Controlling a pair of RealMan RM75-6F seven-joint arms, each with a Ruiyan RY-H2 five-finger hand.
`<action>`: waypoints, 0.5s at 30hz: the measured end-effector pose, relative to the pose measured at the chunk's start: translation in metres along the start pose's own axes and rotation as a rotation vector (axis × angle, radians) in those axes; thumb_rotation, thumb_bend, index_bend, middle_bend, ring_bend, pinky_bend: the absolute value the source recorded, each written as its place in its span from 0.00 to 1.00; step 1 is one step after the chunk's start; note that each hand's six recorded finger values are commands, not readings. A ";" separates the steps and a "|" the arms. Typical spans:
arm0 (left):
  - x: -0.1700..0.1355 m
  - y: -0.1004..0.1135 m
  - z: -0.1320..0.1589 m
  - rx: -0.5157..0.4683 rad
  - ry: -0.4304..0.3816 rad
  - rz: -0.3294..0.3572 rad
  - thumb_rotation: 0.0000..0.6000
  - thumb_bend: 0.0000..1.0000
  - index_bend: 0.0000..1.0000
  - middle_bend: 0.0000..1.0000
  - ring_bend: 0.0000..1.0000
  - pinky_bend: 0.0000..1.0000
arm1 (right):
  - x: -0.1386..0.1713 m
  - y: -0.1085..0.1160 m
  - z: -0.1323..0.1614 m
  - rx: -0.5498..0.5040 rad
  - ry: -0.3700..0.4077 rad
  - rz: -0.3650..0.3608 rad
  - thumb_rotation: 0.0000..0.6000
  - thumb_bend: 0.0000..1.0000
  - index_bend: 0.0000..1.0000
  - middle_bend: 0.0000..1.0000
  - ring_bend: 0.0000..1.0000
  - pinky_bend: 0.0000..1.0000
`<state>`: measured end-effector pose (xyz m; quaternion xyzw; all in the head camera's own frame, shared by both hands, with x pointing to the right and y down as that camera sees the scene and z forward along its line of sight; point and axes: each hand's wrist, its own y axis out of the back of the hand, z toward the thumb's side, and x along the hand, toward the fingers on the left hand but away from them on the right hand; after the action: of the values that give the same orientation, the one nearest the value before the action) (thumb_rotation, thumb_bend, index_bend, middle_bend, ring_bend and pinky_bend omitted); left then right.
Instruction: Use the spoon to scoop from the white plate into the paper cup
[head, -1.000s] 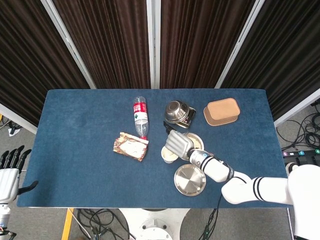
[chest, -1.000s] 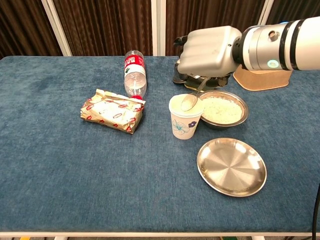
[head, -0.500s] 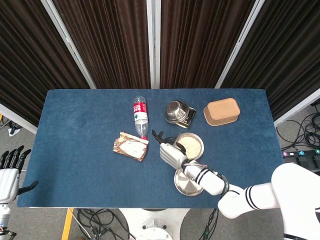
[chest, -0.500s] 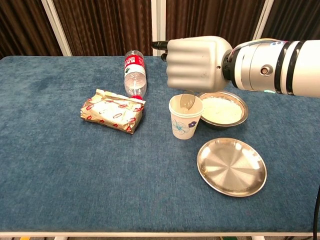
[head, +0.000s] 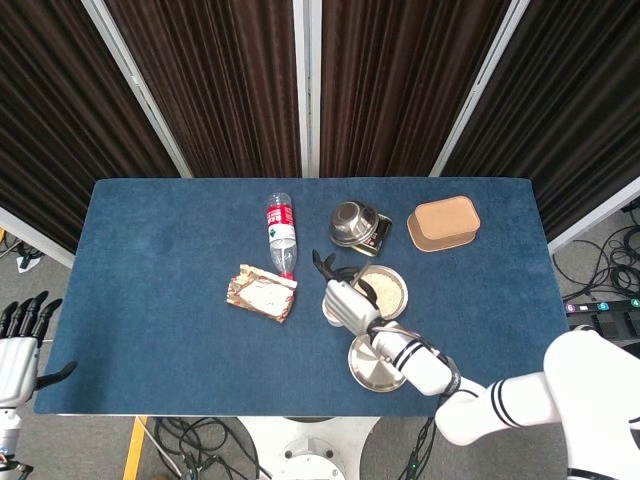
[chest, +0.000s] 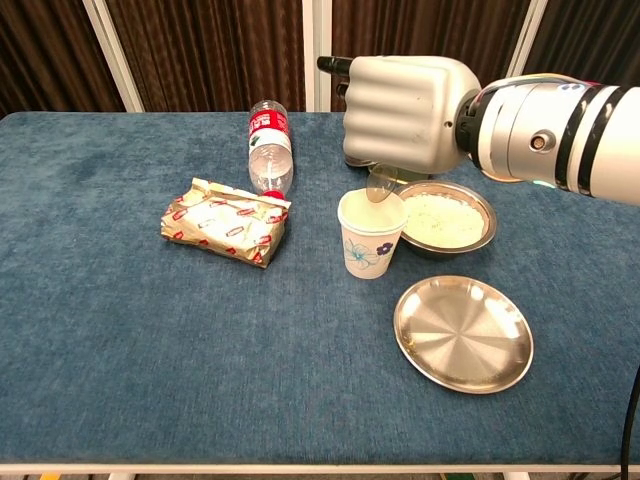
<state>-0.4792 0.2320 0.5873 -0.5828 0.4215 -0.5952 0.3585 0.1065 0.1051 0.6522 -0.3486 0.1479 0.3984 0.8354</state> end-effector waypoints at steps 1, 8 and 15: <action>0.000 0.000 0.000 0.002 0.000 0.001 1.00 0.00 0.17 0.14 0.10 0.04 | 0.000 0.000 0.000 -0.013 -0.003 0.001 1.00 0.37 0.60 0.56 0.23 0.00; 0.001 0.000 0.001 0.004 -0.001 -0.001 1.00 0.00 0.17 0.14 0.10 0.04 | 0.004 -0.008 -0.003 -0.188 -0.036 0.017 1.00 0.36 0.60 0.56 0.23 0.00; 0.001 0.002 0.002 0.007 -0.008 0.003 1.00 0.00 0.17 0.14 0.10 0.04 | 0.020 -0.032 -0.012 -0.487 -0.103 0.039 1.00 0.36 0.60 0.54 0.22 0.00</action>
<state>-0.4773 0.2297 0.5859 -0.5830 0.4189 -0.5938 0.3632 0.1438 0.0935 0.6478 -0.5160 0.0114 0.4558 0.7252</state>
